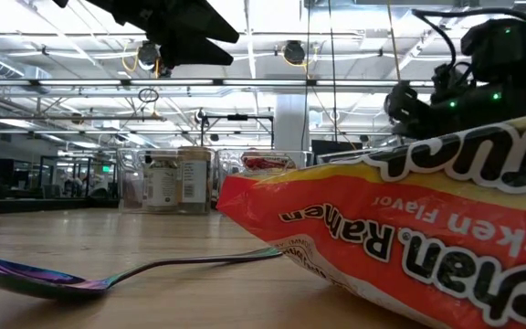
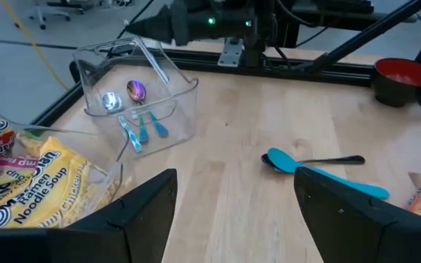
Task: Pick & Place Food Item
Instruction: Put the white patterned spoon into the right transparent bin, then put the blue spoon into the right transparent bin
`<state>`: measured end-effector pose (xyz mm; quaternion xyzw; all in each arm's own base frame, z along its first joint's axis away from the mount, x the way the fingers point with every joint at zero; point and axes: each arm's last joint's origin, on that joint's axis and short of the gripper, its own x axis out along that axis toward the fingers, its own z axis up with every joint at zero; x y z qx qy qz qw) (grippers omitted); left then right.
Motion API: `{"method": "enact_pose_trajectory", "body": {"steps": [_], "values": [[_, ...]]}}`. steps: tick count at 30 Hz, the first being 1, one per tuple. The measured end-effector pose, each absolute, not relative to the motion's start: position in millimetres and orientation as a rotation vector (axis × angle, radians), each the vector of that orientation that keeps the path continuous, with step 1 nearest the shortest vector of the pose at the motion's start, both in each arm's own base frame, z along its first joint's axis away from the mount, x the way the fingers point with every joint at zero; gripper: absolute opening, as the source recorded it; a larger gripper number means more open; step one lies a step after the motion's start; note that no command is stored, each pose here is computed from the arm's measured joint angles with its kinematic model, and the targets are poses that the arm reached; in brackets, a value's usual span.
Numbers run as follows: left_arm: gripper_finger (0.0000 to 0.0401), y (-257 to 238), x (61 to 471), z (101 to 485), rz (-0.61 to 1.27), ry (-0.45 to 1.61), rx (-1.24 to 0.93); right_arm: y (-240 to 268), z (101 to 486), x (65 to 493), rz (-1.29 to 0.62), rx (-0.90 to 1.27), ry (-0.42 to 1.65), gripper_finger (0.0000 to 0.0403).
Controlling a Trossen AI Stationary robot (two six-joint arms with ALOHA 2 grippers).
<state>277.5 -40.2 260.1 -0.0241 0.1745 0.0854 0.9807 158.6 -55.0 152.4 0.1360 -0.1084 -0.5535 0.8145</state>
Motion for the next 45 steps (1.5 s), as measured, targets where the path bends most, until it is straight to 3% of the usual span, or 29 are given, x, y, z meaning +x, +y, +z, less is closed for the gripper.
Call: {"method": "enact_pose_trajectory", "body": {"steps": [7,18,23,30,38,42,45], "values": [[0.0282,-40,277,260,0.171,0.35,-0.048,-54,142,166,-1.043,0.32,-0.176,0.0037],[0.0282,-40,277,259,0.172,0.358,-0.048,-54,147,166,-1.027,0.329,-0.224,0.0143],[0.0282,-40,277,259,0.172,0.359,-0.046,-53,148,167,-0.978,0.325,-0.22,0.0172],[0.0282,-40,277,259,0.173,0.358,-0.054,-45,168,171,-0.634,0.277,-0.354,0.0178],[0.0282,-40,277,259,0.175,0.362,-0.108,-20,181,189,-0.143,0.246,-0.278,0.0178],[0.0282,-41,277,258,0.155,0.372,-0.149,-1,183,201,-0.051,0.231,-0.197,0.0178],[0.0282,-46,280,251,0.03,0.417,-0.202,9,181,207,-0.01,0.223,-0.121,0.0178]]}}
